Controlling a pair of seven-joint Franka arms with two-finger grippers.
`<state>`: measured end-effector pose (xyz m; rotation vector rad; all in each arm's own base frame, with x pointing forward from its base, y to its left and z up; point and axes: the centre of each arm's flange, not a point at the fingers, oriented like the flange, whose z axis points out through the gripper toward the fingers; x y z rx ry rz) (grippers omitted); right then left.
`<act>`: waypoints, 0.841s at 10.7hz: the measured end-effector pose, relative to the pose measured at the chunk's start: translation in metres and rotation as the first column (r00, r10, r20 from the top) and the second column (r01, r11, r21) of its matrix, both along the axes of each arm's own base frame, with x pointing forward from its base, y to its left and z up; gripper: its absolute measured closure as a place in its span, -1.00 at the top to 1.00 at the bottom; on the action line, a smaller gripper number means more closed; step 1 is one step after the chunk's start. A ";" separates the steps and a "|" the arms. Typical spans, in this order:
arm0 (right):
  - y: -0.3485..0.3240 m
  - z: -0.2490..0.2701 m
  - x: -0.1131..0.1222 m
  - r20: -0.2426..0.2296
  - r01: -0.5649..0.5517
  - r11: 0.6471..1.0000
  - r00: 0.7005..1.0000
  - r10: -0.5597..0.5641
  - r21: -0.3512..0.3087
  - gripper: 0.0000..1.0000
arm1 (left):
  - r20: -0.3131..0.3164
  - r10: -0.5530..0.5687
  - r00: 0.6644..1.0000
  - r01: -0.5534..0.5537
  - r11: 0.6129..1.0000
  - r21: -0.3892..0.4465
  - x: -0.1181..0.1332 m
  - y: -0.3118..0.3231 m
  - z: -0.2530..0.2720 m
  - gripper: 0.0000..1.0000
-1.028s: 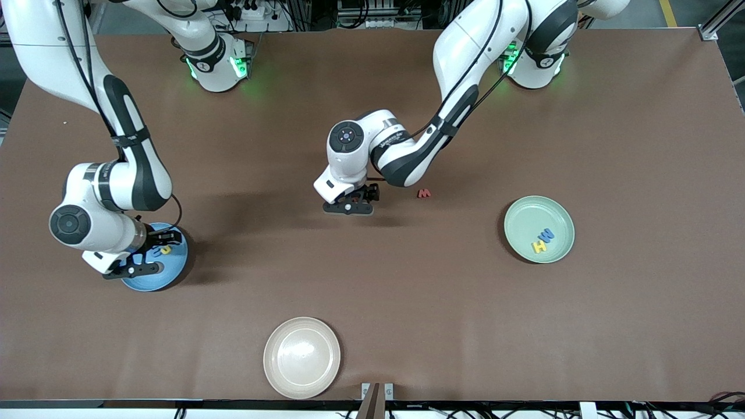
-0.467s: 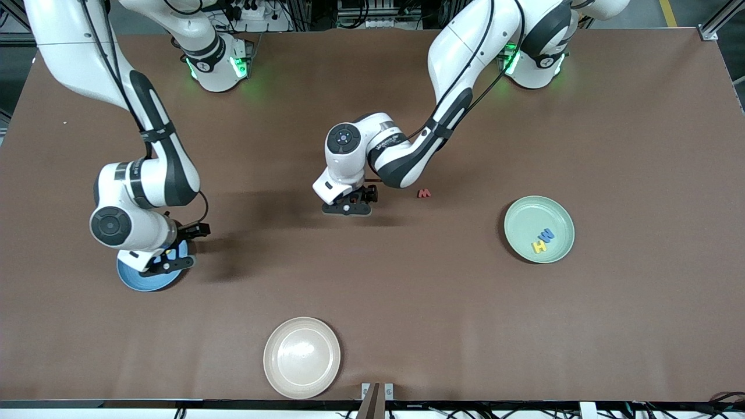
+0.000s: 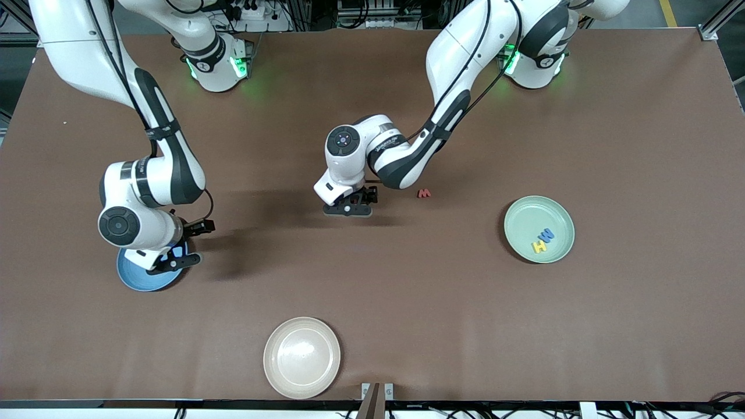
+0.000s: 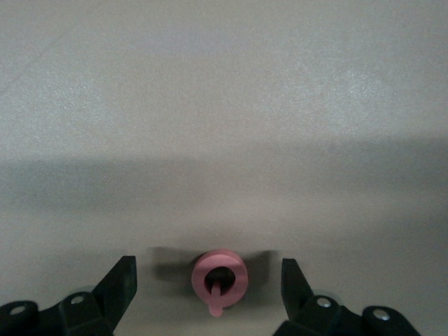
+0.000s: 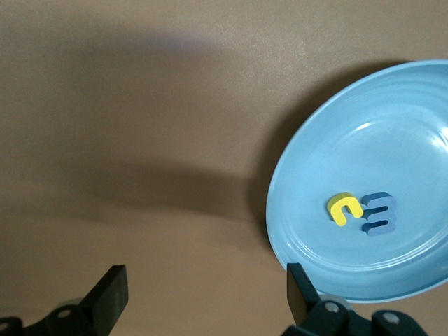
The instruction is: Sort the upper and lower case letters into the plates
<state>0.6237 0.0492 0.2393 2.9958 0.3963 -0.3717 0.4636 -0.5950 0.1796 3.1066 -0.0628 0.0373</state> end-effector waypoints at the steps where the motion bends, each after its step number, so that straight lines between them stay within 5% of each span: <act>1: 0.000 0.000 0.000 -0.001 0.000 1.000 1.000 0.000 0.000 1.00 | 0.002 -0.003 1.000 0.003 1.000 0.004 -0.001 -0.001 -0.001 0.80; 6: 0.024 0.000 -0.003 -0.001 0.006 1.000 1.000 -0.006 -0.010 1.00 | 0.009 -0.006 1.000 0.006 1.000 0.014 -0.002 0.000 -0.008 0.70; 8: 0.027 0.000 -0.004 -0.001 0.008 1.000 1.000 -0.008 -0.011 1.00 | 0.015 -0.005 1.000 0.004 1.000 0.011 -0.001 0.000 -0.008 0.58; 9: 0.027 0.000 -0.004 -0.001 0.009 1.000 1.000 -0.009 -0.012 1.00 | 0.015 -0.005 1.000 0.005 1.000 0.011 -0.001 0.000 -0.008 0.34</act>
